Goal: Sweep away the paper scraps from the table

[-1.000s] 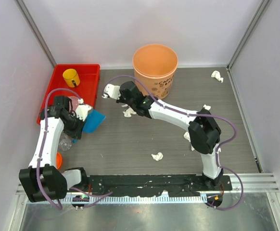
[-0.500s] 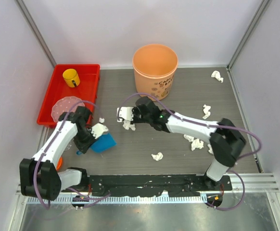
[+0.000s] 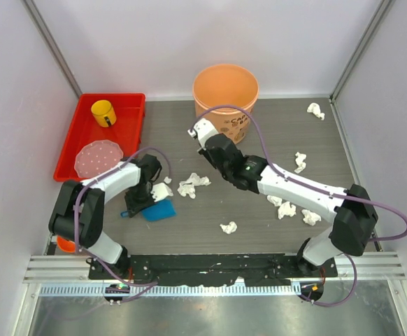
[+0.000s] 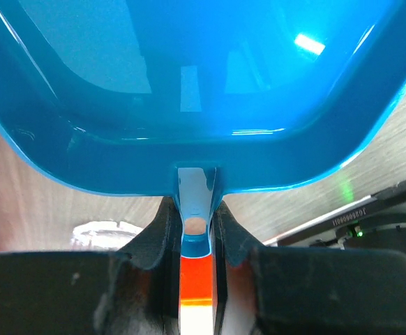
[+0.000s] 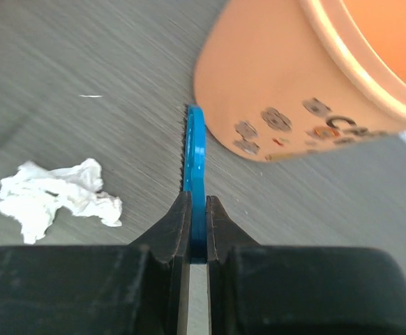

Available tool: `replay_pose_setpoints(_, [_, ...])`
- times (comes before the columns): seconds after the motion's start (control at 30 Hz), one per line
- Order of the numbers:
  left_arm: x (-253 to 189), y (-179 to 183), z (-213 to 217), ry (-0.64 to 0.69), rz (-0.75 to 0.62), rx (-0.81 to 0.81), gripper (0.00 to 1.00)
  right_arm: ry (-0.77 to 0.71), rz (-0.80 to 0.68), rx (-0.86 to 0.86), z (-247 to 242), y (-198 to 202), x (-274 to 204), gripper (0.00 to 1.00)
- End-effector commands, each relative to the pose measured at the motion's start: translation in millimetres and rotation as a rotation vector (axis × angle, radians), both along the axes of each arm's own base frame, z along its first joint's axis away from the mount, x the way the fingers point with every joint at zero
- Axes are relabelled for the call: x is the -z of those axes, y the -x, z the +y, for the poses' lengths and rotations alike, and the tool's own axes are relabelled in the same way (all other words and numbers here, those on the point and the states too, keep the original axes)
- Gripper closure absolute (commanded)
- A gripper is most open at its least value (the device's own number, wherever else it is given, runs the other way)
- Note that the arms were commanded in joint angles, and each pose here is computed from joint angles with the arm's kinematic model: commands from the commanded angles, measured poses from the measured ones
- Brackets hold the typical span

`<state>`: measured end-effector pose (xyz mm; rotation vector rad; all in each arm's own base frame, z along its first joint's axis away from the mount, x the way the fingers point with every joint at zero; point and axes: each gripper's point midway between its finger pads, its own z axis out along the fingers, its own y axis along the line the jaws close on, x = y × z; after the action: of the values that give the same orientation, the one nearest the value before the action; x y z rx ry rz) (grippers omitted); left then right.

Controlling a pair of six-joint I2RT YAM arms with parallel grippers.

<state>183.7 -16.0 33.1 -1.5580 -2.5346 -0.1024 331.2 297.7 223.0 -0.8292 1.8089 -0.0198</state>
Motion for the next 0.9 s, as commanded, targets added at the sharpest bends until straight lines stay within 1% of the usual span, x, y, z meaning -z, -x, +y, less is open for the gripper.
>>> replay_pose_setpoints(0.0, [-3.5, -29.2, -21.3, 0.015, -0.109, 0.023, 1.00, -0.065, 0.092, 0.339, -40.1, -13.1, 20.0, 0.99])
replay_pose_setpoints(0.03, [-2.5, -29.9, -23.7, 0.015, -0.108, 0.031, 1.00, -0.066, 0.145, 0.321, -35.5, -11.6, 34.3, 0.99])
replay_pose_setpoints(0.17, [2.3, -36.6, -27.0, 0.006, -0.114, 0.037, 1.00, -0.121, 0.280, 0.264, -9.1, -2.3, 61.0, 0.99])
replay_pose_setpoints(0.3, [6.5, -40.0, -32.6, 0.011, -0.119, 0.033, 1.00, -0.166, 0.364, 0.176, 27.2, 16.7, 72.9, 0.99])
replay_pose_setpoints(0.43, [9.4, -48.6, -40.1, 0.028, -0.138, 0.020, 1.00, -0.238, 0.419, 0.095, 65.0, 38.4, 68.5, 0.99])
replay_pose_setpoints(0.47, [10.3, -51.1, -42.1, 0.032, -0.141, 0.012, 1.00, -0.282, 0.457, 0.069, 75.4, 45.4, 67.0, 0.99])
replay_pose_setpoints(0.6, [15.1, -55.7, -51.6, 0.065, -0.133, -0.009, 1.00, -0.420, 0.514, 0.014, 100.5, 56.9, 49.9, 0.99])
replay_pose_setpoints(0.67, [16.1, -56.4, -55.4, 0.079, -0.125, -0.018, 1.00, -0.468, 0.524, -0.004, 105.5, 60.0, 42.7, 0.99])
replay_pose_setpoints(0.7, [16.2, -56.6, -57.2, 0.089, -0.123, -0.017, 1.00, -0.524, 0.518, -0.027, 111.4, 60.8, 29.1, 0.99])
replay_pose_setpoints(0.87, [14.9, -63.6, -61.7, 0.111, -0.153, -0.036, 1.00, -0.552, 0.479, -0.024, 107.8, 59.1, 16.9, 0.99])
